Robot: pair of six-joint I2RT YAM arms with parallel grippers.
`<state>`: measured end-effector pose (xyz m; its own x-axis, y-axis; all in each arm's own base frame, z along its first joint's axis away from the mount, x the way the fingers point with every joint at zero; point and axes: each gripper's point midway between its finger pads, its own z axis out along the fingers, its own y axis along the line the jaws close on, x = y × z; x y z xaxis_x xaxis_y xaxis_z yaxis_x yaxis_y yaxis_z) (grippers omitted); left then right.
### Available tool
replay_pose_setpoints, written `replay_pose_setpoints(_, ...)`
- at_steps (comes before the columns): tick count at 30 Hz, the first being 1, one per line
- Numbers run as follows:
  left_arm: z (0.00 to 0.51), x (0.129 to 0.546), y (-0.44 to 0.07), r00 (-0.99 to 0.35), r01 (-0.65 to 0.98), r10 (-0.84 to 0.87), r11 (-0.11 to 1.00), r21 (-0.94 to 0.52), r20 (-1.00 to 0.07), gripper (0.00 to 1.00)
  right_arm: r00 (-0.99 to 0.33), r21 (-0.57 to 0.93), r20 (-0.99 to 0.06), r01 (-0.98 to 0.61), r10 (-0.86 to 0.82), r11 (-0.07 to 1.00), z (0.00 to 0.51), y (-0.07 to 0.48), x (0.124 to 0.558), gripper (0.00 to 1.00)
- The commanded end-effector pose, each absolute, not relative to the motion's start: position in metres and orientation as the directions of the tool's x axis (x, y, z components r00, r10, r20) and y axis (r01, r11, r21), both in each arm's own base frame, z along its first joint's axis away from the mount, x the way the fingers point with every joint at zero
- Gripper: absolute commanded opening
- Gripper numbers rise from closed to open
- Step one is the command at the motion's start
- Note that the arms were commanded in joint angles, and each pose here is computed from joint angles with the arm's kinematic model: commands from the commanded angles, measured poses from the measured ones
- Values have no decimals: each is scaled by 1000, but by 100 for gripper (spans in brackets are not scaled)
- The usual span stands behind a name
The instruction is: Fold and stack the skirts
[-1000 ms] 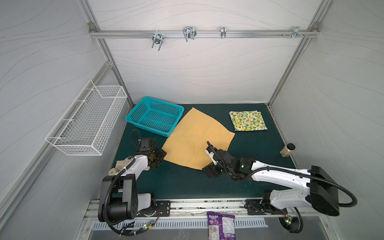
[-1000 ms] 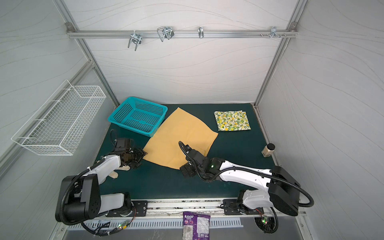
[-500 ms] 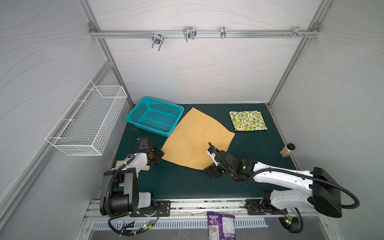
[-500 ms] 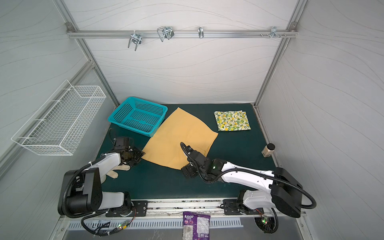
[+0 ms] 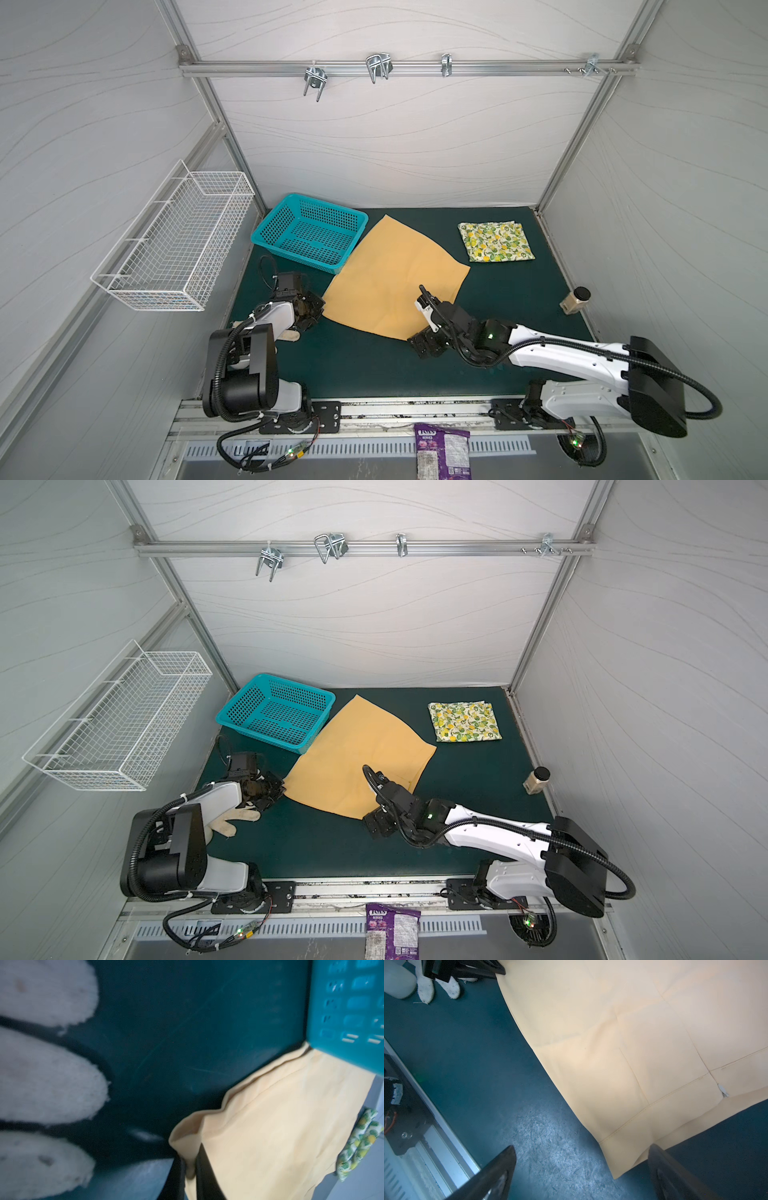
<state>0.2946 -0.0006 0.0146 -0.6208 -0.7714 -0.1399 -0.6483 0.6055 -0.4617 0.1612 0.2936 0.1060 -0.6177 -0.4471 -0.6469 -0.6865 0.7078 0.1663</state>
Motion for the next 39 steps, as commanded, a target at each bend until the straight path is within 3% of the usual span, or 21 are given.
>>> replay_pose_setpoints(1, 2, 283, 0, -632, -672, -767, 613, -416, -108, 9, -618, 188, -655, -689, -433, 699, 109, 295, 157, 99)
replay_pose_setpoints(13, 60, 285, -9, -657, -591, -737, 634, -499, -158, 1, -576, 66, -627, -710, -524, 701, 92, 287, 154, 99)
replay_pose_setpoints(23, 113, 291, -13, -649, -528, -731, 633, -566, -212, 0, -490, -59, -572, -775, -657, 629, 67, 303, 122, 90)
replay_pose_setpoints(39, 141, 311, -8, -647, -504, -728, 631, -590, -226, 0, -473, -185, -526, -748, -707, 637, 44, 303, 125, 87)
